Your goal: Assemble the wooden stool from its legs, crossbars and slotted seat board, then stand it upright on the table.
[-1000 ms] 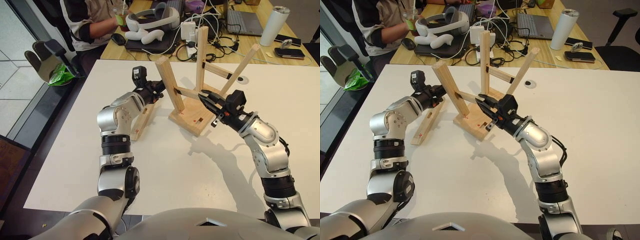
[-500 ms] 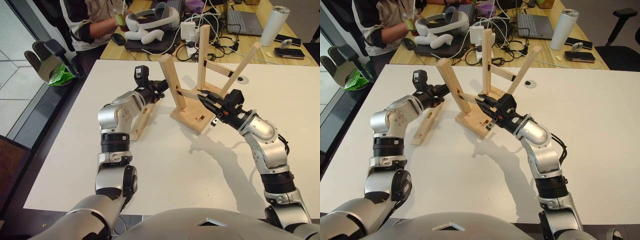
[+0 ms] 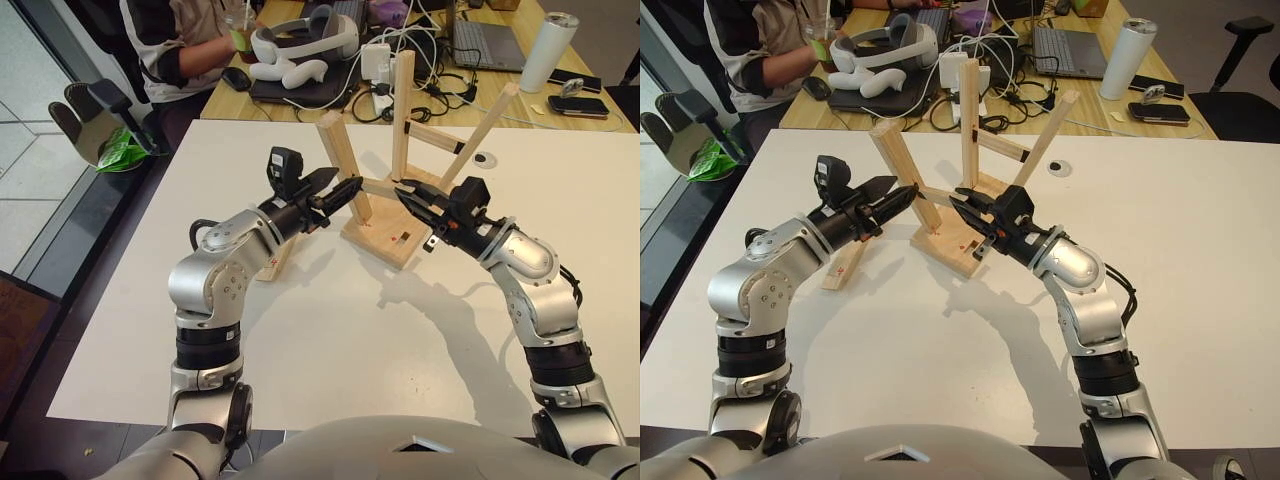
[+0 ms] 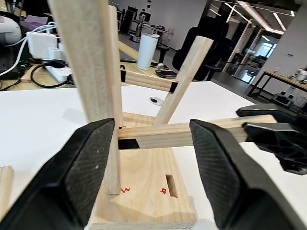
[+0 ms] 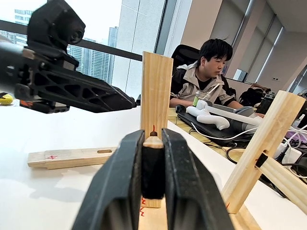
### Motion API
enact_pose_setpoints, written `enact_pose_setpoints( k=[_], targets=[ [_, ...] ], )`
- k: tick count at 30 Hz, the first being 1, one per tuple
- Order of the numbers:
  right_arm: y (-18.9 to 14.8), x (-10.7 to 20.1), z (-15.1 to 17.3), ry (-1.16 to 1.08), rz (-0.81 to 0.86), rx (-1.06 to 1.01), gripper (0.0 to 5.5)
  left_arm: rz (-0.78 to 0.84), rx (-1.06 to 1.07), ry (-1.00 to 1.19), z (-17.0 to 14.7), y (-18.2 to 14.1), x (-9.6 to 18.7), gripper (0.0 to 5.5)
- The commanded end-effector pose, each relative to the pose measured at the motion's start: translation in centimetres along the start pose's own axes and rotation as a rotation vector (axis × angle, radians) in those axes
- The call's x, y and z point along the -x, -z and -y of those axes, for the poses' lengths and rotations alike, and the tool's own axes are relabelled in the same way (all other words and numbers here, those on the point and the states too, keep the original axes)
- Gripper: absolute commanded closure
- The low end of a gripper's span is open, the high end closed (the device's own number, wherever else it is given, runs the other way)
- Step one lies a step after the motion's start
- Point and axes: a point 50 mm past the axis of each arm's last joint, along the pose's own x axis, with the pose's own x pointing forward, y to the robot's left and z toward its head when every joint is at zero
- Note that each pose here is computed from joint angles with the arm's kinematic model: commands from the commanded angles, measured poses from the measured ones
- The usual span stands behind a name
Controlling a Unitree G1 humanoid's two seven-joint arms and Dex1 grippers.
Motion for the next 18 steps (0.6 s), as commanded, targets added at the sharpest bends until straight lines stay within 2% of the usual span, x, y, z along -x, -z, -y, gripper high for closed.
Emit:
enact_pose_setpoints(
  k=[1,10,18],
  targets=[
    [-0.6,-0.6,0.2,-0.018,0.019,0.007,5.1,0.017,-0.036,-0.116,-1.2,-0.6,-0.6,2.6],
    [-0.4,-0.4,0.4,-0.017,0.01,0.009,5.1,0.066,0.005,-0.043,0.8,-1.2,-1.7,2.6],
    [-0.3,-0.9,0.5,-0.024,0.015,0.007,5.1,0.035,0.028,-0.067,0.3,-0.7,-3.5,2.6]
  ],
)
